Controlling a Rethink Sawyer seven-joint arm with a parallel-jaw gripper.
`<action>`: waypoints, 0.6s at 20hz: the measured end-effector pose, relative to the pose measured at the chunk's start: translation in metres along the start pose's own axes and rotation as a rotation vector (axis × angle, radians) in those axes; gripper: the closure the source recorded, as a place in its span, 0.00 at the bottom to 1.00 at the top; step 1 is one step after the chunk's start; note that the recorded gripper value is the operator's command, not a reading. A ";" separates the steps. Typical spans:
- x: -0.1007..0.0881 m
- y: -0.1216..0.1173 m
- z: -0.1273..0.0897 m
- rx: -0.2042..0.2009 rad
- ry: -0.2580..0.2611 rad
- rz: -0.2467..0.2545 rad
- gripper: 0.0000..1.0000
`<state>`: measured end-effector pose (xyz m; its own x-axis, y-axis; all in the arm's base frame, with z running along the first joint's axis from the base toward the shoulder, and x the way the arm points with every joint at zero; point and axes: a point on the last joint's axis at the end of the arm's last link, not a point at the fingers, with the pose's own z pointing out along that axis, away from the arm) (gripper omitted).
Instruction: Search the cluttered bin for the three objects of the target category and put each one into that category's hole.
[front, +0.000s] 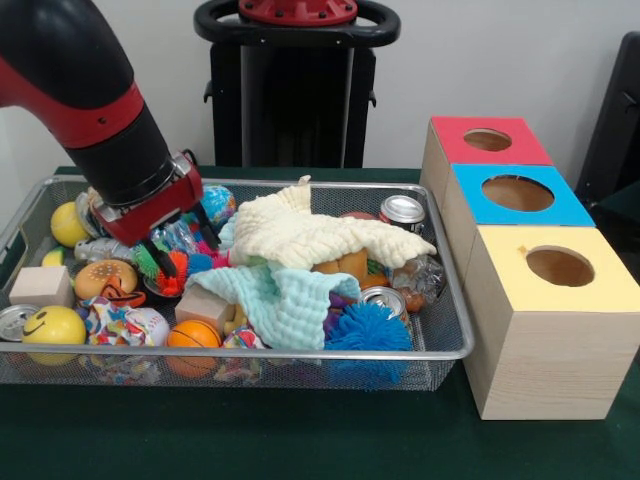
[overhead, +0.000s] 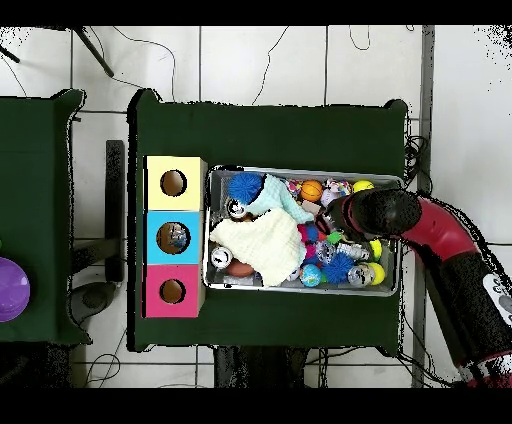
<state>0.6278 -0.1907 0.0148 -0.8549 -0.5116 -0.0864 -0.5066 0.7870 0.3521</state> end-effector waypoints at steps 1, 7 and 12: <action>0.001 0.000 -0.002 0.002 -0.001 0.001 0.00; 0.020 -0.005 -0.022 0.012 -0.004 0.026 0.00; 0.055 -0.012 -0.034 0.013 -0.014 0.068 0.00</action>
<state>0.5907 -0.2403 0.0373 -0.8888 -0.4520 -0.0756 -0.4486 0.8244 0.3452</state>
